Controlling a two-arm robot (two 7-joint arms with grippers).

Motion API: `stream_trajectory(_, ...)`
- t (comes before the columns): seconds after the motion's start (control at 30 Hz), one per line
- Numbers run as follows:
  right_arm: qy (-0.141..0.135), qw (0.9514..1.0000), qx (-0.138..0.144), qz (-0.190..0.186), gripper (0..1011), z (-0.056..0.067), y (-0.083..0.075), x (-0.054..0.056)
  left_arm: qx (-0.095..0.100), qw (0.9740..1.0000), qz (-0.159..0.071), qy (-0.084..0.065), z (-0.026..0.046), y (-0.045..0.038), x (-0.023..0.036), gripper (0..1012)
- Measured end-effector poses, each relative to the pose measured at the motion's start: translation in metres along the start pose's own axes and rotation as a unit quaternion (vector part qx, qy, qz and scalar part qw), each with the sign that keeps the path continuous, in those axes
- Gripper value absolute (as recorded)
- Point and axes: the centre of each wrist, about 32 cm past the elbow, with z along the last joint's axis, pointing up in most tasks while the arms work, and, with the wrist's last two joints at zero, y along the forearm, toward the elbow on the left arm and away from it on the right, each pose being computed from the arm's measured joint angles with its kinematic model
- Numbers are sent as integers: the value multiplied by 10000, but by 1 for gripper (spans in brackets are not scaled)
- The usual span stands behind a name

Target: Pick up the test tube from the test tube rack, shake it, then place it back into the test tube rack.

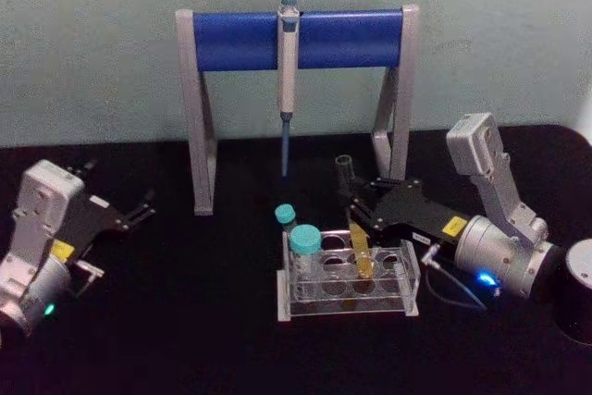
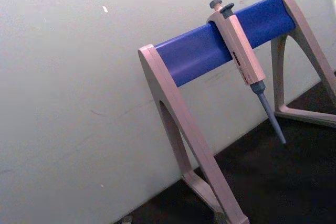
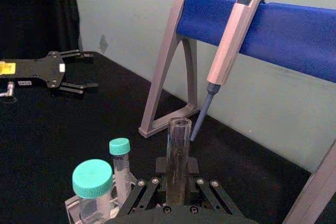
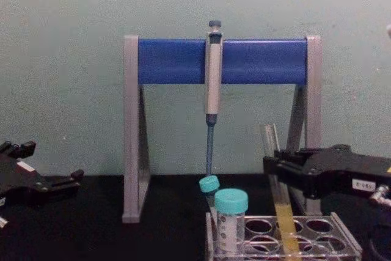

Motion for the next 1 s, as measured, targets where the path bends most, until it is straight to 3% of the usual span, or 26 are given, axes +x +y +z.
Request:
stream_trajectory(0.47,0,10000,7,7,228,-3,-3,1,0,10000,0,0,0,0,0,1001)
stream_trajectory(1.0,106,9990,423,44,228,88,-107,3,0,10000,0,0,0,0,0,1001)
